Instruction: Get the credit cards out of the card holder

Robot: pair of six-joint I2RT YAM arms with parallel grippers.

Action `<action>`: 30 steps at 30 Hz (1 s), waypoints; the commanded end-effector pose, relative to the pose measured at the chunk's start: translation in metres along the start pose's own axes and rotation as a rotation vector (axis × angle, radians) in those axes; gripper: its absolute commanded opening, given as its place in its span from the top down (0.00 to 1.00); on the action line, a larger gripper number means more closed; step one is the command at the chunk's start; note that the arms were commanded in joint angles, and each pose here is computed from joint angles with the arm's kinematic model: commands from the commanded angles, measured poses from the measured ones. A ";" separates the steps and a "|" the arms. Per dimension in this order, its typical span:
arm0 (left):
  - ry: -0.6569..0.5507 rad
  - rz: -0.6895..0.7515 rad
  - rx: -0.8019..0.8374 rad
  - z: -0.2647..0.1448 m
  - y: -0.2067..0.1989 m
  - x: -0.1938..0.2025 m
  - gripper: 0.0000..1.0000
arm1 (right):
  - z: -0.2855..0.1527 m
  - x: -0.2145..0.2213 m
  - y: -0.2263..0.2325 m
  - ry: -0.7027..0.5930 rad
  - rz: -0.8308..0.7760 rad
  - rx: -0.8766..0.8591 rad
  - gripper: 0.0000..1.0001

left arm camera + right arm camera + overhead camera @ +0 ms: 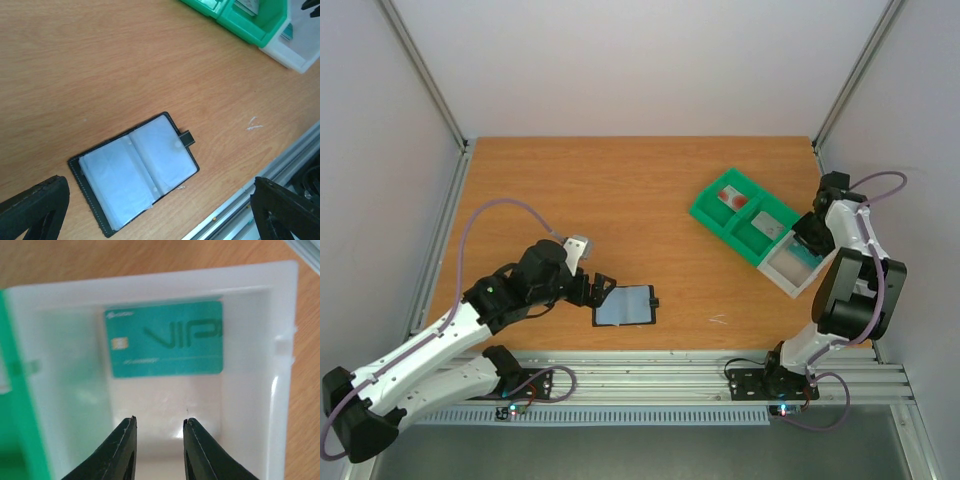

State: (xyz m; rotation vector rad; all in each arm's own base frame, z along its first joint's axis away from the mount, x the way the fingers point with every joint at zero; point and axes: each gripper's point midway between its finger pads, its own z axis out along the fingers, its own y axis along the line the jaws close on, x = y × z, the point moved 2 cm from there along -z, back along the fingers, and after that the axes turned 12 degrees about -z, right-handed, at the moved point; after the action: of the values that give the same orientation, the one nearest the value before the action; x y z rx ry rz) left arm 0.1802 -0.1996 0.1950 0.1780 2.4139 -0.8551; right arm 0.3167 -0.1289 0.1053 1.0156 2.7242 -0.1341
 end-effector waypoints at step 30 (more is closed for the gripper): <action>0.105 -0.422 -0.053 0.077 0.052 0.050 0.36 | -0.082 0.240 0.202 0.243 -0.634 -0.754 0.66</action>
State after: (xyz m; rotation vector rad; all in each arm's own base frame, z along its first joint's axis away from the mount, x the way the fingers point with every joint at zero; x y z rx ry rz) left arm 0.1809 -0.1950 0.0903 -0.2550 2.6758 -0.8466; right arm 0.2614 0.1610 0.1302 -0.0090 2.8229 0.7555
